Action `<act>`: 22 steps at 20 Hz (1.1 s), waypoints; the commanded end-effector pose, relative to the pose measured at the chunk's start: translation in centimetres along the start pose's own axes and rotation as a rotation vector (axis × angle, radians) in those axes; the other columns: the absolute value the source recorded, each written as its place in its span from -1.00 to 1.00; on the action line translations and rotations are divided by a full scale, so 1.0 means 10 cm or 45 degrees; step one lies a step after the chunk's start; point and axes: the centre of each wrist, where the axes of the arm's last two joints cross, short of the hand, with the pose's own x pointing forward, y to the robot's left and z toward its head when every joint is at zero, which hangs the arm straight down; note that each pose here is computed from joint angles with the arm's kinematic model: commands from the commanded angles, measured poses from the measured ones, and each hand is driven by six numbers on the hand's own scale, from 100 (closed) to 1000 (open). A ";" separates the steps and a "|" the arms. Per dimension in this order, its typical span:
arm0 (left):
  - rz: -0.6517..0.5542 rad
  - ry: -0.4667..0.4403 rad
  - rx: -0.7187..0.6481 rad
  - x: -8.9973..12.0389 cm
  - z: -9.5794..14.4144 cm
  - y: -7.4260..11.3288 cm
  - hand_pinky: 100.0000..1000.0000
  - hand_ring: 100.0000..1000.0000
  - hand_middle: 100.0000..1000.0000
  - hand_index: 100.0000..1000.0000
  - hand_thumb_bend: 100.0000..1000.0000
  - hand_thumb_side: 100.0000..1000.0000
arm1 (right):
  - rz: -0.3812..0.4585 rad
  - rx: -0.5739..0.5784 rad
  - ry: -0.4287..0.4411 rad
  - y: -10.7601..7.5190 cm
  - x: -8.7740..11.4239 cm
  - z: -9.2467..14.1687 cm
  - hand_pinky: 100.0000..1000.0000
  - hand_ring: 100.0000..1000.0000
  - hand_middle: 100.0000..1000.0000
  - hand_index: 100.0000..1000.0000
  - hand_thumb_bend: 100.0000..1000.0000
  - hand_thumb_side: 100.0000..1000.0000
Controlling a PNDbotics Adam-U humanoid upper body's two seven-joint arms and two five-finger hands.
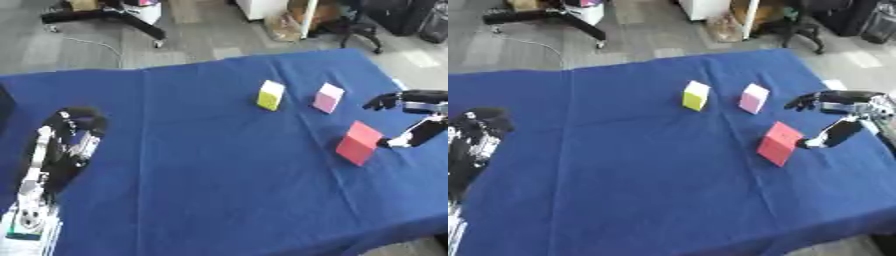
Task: Pick up the objects with one hand, pass them to the other hand, and then place them into the box on the other side of the table.
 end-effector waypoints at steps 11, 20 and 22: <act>-0.025 -0.041 -0.003 0.07 -0.03 0.06 0.70 0.10 0.27 0.25 0.01 0.18 | 0.160 0.263 -0.175 -0.06 -0.06 0.09 0.72 0.77 0.81 0.97 -0.40 -0.12; -0.025 -0.043 -0.001 0.08 -0.03 0.06 0.70 0.10 0.27 0.25 0.01 0.18 | 0.155 0.275 -0.191 -0.03 -0.03 0.03 0.71 0.76 0.81 0.96 -0.42 -0.12; -0.025 -0.043 -0.001 0.08 -0.03 0.06 0.70 0.10 0.27 0.25 0.01 0.18 | 0.155 0.278 -0.197 -0.03 -0.03 0.01 0.71 0.76 0.81 0.96 -0.43 -0.12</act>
